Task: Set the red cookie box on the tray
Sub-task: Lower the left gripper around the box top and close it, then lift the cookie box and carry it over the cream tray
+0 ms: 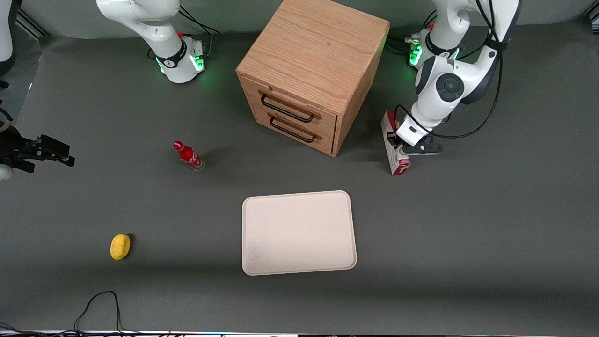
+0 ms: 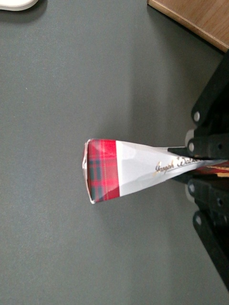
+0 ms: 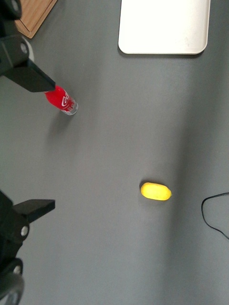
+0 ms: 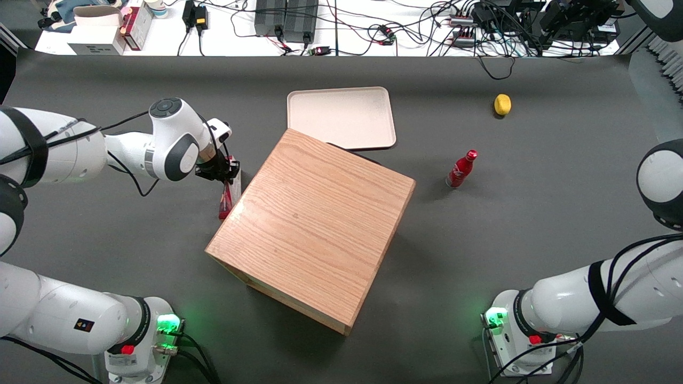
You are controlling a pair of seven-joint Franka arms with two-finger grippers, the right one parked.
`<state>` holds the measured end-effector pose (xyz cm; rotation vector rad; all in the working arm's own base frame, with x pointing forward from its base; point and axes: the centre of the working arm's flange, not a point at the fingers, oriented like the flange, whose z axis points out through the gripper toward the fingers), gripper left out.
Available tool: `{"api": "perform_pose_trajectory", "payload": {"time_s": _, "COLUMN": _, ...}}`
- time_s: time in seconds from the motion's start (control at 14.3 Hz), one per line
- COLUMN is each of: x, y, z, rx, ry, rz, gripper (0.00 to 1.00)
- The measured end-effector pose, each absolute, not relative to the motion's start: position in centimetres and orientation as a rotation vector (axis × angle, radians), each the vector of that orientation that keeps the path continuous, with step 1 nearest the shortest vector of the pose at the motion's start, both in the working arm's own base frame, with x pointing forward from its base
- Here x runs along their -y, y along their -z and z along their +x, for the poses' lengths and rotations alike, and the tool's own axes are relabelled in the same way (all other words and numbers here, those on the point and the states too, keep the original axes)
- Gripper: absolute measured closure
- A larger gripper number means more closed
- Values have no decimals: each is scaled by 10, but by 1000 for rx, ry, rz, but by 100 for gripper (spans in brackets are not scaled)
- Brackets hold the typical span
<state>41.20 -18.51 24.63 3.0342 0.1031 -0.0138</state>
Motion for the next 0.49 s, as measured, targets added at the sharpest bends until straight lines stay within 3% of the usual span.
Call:
{"api": "perform_pose_trajectory", "payload": {"time_s": 0.28, "x": 185, "y": -256, "z": 421, "rx": -113, "ry": 13, "rz": 3029, "gripper": 95}}
{"api": "perform_pose_trajectory", "payload": {"time_s": 0.49, "x": 183, "y": -299, "z": 453, "rx": -146, "ry": 91, "rz": 3020, "gripper": 95}}
